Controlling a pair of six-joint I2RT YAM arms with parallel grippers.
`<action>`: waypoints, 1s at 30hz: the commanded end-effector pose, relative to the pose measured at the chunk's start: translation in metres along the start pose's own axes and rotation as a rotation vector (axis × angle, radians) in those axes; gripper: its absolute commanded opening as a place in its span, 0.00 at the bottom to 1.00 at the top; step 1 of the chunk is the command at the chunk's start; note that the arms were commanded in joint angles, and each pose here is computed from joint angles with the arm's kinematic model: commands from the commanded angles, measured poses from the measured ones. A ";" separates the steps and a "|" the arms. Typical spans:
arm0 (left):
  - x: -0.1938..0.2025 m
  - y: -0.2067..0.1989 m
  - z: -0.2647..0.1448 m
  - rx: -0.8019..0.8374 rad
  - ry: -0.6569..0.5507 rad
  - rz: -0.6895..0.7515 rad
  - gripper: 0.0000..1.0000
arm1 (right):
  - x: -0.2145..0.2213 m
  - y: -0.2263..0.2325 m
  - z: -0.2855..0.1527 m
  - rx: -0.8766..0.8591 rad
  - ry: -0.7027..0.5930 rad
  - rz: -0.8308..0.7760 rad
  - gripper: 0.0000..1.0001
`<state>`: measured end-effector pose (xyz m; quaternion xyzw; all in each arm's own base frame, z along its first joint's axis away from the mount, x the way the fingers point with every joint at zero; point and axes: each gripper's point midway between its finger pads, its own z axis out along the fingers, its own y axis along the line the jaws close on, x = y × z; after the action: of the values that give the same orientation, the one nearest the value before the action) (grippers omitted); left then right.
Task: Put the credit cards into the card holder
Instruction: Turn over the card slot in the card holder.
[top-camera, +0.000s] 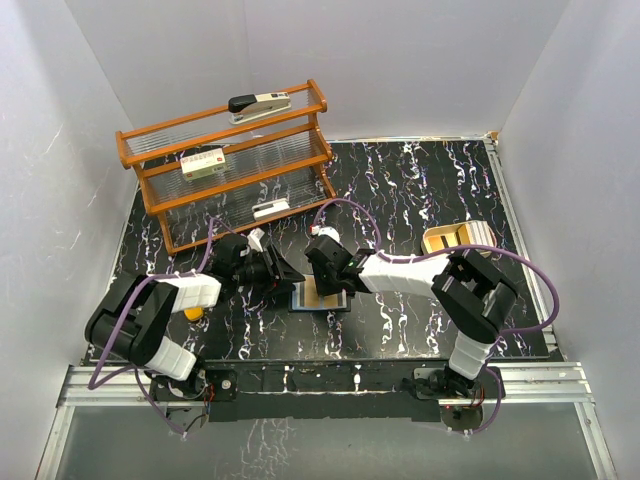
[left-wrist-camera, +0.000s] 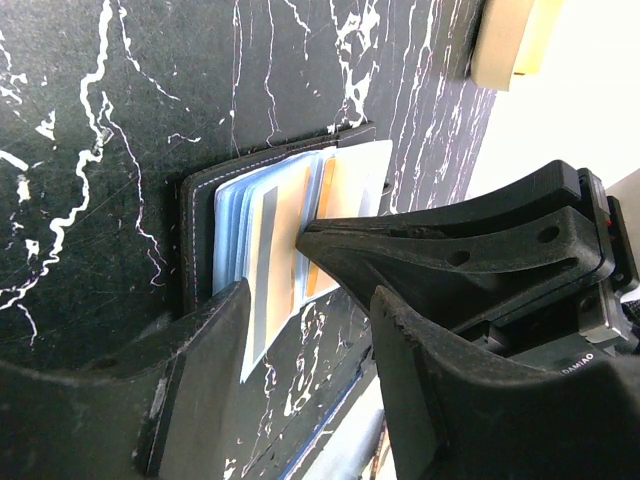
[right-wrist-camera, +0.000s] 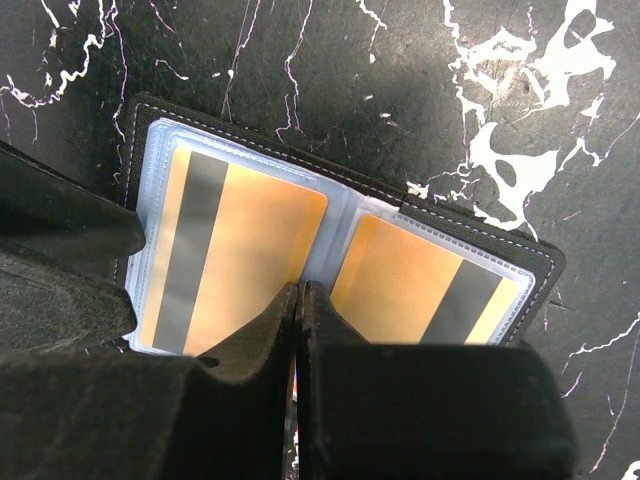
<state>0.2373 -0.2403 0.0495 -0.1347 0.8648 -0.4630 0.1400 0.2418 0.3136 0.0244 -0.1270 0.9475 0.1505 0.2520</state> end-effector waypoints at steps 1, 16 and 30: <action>-0.004 -0.010 0.001 0.042 0.002 0.023 0.49 | 0.016 -0.014 0.011 0.042 0.024 -0.011 0.00; -0.004 -0.003 -0.002 0.011 -0.014 0.033 0.48 | 0.015 -0.016 0.008 0.040 0.016 -0.010 0.00; -0.001 0.005 0.000 -0.005 -0.009 0.030 0.48 | 0.015 -0.016 0.008 0.041 0.012 -0.008 0.00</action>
<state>0.2382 -0.2400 0.0448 -0.1313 0.8666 -0.4600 0.1420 0.2415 0.3131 0.0243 -0.1255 0.9442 0.1583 0.2600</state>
